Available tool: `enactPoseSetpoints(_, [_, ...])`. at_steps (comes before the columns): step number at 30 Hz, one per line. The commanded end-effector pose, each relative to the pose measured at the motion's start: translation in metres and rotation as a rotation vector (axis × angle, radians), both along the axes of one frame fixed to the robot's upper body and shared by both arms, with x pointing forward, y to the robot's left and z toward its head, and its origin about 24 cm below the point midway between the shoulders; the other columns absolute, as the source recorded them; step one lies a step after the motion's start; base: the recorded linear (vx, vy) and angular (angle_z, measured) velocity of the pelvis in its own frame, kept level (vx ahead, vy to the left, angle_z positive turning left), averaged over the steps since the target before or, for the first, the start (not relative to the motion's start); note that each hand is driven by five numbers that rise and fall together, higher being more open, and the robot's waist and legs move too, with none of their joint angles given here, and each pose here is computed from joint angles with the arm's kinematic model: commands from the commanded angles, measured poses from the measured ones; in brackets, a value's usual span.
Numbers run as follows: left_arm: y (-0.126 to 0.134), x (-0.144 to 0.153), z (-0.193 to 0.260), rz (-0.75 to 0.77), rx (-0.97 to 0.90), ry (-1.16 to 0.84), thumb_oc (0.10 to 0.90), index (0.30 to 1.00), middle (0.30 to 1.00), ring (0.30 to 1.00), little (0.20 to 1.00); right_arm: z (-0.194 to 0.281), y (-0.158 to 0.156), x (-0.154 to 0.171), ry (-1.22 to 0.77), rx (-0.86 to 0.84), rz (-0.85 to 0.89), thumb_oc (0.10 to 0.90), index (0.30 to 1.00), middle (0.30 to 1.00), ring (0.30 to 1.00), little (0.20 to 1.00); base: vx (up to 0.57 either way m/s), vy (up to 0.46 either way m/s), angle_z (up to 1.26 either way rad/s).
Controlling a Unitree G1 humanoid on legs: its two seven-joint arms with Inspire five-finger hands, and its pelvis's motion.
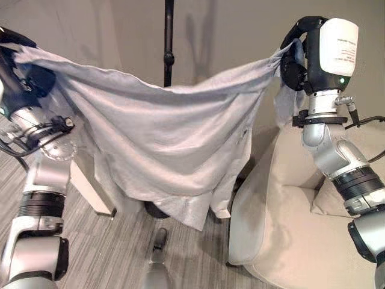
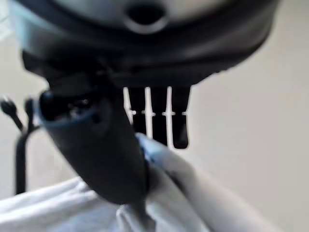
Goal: Hang the clothes on the sofa on the clothes rack.
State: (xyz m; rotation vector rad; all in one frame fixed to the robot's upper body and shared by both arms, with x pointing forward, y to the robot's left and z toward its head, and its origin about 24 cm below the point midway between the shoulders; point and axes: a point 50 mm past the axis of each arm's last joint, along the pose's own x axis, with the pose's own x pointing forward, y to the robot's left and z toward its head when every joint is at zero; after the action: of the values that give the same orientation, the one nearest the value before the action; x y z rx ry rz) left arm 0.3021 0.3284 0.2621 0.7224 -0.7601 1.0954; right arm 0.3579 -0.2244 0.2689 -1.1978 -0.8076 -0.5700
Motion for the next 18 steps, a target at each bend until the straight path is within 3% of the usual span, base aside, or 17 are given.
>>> enactPoseSetpoints(1, [-0.006,-0.002,0.042,-0.065,0.099,-0.037,0.400,0.300,0.300,0.300,0.300,0.064,-0.028,-0.019,-0.211,0.061,-0.087,0.400,0.300,0.300,0.300,0.300,0.18,0.188,-0.45])
enactPoseSetpoints(11, [0.016,-0.005,0.089,0.061,0.130,-0.042,0.400,0.300,0.300,0.300,0.300,0.081,-0.051,-0.010,-0.165,0.051,-0.241,0.400,0.300,0.300,0.300,0.300,0.12,0.178,0.11])
enactPoseSetpoints(18, [0.023,-0.005,0.089,0.089,0.104,-0.027,0.400,0.300,0.300,0.300,0.300,0.074,-0.077,-0.015,-0.145,0.095,-0.337,0.400,0.300,0.300,0.300,0.300,0.12,0.207,0.05])
